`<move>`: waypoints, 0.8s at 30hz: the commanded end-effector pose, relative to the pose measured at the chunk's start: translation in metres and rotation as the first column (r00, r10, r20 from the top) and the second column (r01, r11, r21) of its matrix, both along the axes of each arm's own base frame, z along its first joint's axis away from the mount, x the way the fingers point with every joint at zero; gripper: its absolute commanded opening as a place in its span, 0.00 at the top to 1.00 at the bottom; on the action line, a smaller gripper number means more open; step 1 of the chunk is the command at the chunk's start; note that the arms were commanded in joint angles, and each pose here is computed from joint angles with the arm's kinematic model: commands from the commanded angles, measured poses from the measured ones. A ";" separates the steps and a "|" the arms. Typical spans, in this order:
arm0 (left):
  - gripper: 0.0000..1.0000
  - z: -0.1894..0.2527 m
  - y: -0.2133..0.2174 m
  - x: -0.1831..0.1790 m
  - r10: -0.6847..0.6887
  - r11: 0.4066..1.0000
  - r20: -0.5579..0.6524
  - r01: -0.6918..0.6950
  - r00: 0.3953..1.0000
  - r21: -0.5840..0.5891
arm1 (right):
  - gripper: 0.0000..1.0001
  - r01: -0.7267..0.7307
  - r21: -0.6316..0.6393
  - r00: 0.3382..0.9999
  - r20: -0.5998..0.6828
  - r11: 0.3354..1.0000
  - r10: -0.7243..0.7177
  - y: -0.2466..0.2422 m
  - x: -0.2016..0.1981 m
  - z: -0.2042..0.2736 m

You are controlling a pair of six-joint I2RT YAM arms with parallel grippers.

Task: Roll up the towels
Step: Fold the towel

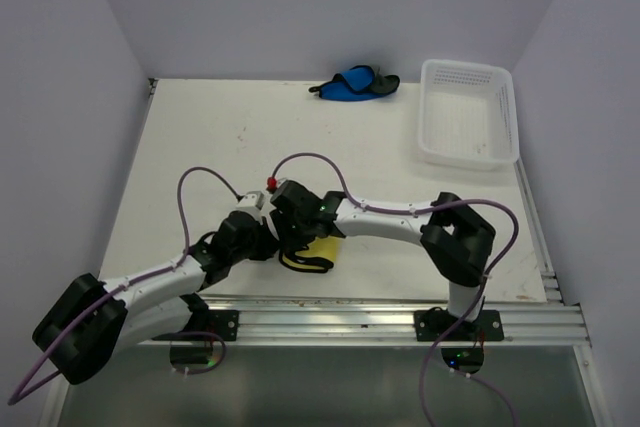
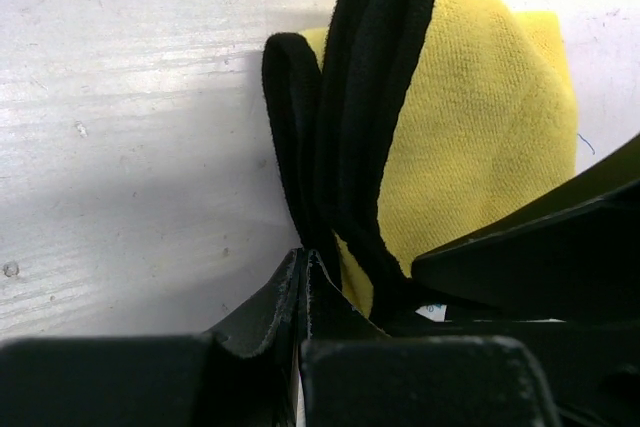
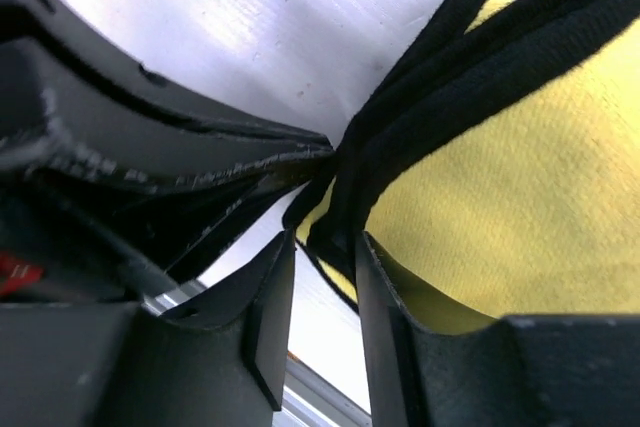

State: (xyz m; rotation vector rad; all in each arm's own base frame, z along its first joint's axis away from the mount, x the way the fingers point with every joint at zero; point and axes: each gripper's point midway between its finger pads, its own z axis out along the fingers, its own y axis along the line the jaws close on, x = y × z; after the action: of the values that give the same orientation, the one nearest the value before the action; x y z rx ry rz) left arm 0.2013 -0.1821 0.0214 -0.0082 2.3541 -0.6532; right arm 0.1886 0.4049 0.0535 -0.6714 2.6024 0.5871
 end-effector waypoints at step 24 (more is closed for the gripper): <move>0.55 0.073 -0.008 0.028 0.000 0.999 0.203 0.011 0.979 -0.053 | 0.62 0.265 0.044 0.948 0.172 0.963 -0.269 -0.088 0.046 0.058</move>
State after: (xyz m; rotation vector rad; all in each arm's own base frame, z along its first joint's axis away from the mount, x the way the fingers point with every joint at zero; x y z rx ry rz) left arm 0.2098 -0.1743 0.0528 -0.0152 2.2781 -0.6135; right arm 0.2303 0.3161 0.1057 -0.3634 2.4831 0.4403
